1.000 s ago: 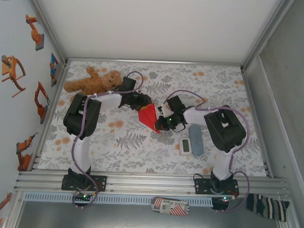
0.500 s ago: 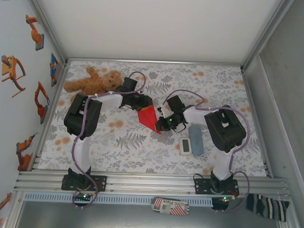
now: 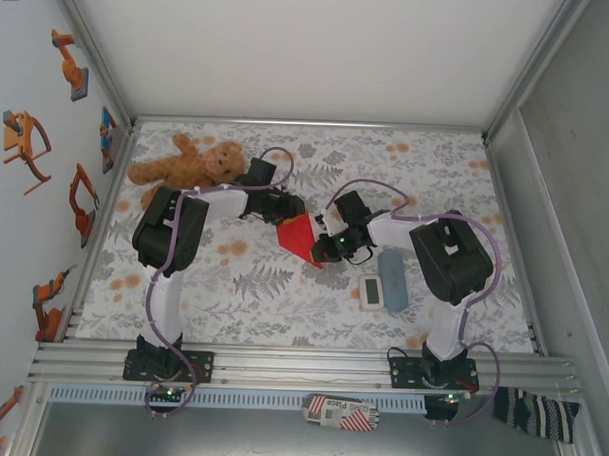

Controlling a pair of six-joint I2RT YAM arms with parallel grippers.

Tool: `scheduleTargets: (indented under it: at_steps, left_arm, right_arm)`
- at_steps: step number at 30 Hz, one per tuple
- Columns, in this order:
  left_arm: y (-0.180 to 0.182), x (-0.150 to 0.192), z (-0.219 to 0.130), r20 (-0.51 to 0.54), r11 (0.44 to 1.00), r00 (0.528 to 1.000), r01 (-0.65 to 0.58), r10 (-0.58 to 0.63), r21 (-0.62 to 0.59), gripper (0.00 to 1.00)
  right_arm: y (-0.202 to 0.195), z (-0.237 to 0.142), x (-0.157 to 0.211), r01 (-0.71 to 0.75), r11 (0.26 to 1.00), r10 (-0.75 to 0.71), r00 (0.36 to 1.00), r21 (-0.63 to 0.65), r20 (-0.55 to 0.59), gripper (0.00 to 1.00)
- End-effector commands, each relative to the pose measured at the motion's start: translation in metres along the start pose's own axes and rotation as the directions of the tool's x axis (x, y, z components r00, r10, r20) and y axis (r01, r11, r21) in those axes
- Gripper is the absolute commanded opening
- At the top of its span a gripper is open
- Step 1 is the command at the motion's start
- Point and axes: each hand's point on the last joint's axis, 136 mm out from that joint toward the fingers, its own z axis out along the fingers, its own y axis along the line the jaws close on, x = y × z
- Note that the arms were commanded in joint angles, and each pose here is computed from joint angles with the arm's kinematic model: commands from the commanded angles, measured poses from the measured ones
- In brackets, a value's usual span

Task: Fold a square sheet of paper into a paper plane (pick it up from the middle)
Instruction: Fourth fold the wing at the center of the table.

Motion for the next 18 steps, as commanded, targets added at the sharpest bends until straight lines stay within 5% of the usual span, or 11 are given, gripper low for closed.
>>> scheduleTargets:
  at_steps: [1, 12, 18]
  left_arm:
    - [0.035, 0.011, 0.013, -0.031, 0.995, 0.999, 0.014, -0.018, -0.101, 0.39]
    - [0.047, 0.021, 0.013, -0.051, 0.989, 0.999, 0.013, -0.020, -0.145, 0.39]
    - [0.047, 0.023, 0.016, -0.059, 0.989, 0.998, 0.012, -0.021, -0.147, 0.39]
  right_arm:
    - [-0.035, 0.006, 0.055, -0.103, 0.986, 0.123, 0.980, 0.129, -0.157, 0.05]
    - [0.029, -0.031, -0.039, -0.083, 0.995, 0.090, 0.983, -0.048, 0.162, 0.13]
    - [0.026, -0.021, -0.054, -0.103, 0.993, 0.110, 0.982, -0.050, 0.156, 0.12]
